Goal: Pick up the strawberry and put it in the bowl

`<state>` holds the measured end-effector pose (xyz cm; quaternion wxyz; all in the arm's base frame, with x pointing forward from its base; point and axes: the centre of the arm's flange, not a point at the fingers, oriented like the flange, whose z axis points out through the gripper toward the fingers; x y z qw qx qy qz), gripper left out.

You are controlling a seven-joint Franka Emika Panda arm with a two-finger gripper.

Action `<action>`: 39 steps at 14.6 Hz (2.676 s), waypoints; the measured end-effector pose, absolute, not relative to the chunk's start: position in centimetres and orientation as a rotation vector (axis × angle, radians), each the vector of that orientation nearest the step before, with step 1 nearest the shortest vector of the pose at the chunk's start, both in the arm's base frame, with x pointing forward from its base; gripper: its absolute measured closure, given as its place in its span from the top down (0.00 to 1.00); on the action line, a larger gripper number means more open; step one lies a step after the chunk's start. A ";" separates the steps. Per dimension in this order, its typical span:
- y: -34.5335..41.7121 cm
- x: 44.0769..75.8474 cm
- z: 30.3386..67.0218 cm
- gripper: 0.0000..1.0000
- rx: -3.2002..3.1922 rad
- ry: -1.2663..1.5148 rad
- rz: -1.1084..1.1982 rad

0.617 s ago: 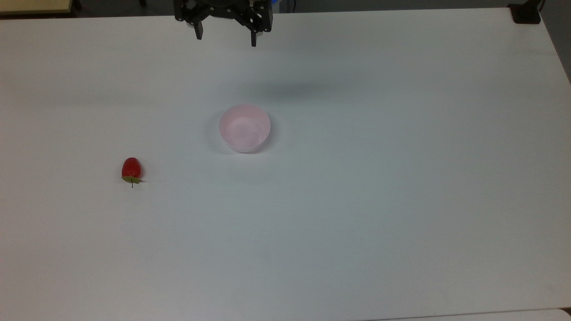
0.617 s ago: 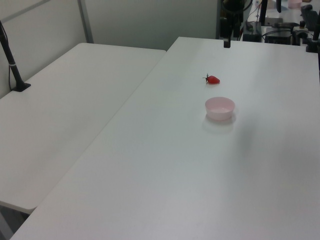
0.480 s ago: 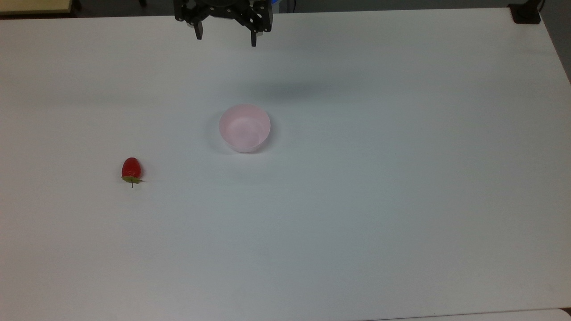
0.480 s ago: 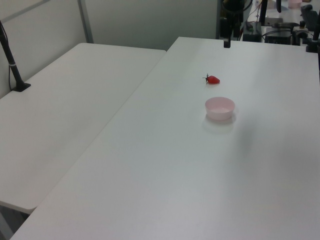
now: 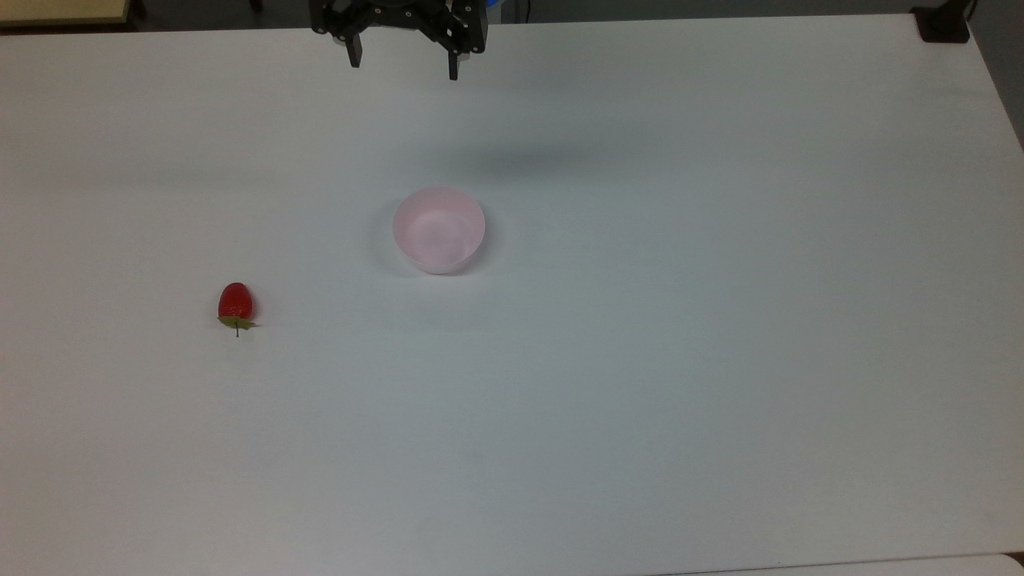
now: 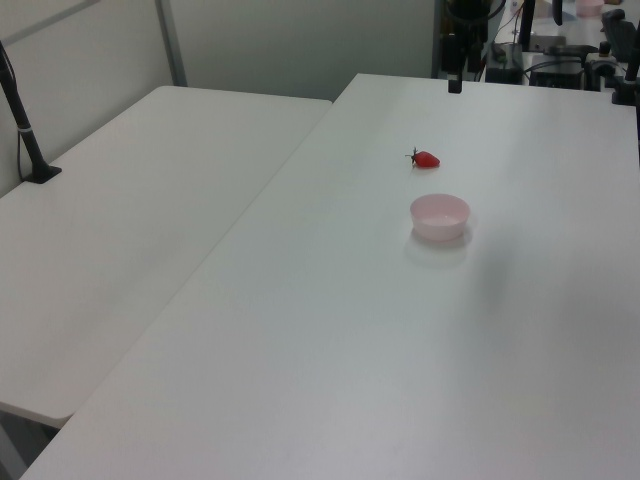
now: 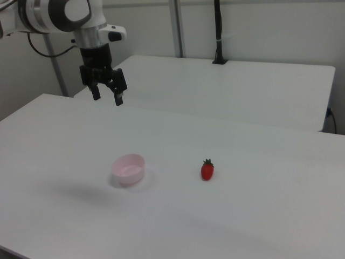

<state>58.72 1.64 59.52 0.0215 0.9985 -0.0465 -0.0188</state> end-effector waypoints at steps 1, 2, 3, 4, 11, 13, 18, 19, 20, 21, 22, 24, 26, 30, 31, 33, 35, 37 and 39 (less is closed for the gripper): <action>1.6 58.7 59.5 1.00 3.094 -0.145 -0.060; 1.5 58.7 59.5 1.00 3.094 -0.148 -0.060; 1.3 58.7 59.5 1.00 3.094 -0.153 -0.060; 1.2 58.8 59.5 1.00 3.094 -0.156 -0.052; -3.1 61.6 56.3 1.00 3.094 -0.008 0.012; -5.7 62.8 53.5 1.00 3.089 0.077 -0.018; -14.3 66.5 43.8 1.00 3.066 0.072 0.022; -15.4 66.9 42.4 1.00 3.061 0.053 0.039; -16.9 67.5 40.2 1.00 3.053 0.031 0.068; -18.2 68.1 38.0 0.99 3.043 0.021 0.098; -18.9 68.5 36.5 0.96 3.035 0.014 0.123; -19.8 69.1 34.0 0.95 3.022 0.006 0.164; -19.9 69.6 32.1 0.87 3.012 0.010 0.195; -19.7 69.8 30.8 0.59 3.015 0.017 0.190; -19.7 69.8 30.9 0.57 3.014 0.017 0.193; -19.6 70.0 31.6 0.43 3.012 0.018 0.208; -19.0 69.6 33.4 0.43 3.030 0.025 0.164; -15.7 69.0 37.4 0.43 3.069 0.086 0.105; -11.1 68.0 39.8 0.43 3.096 0.183 0.060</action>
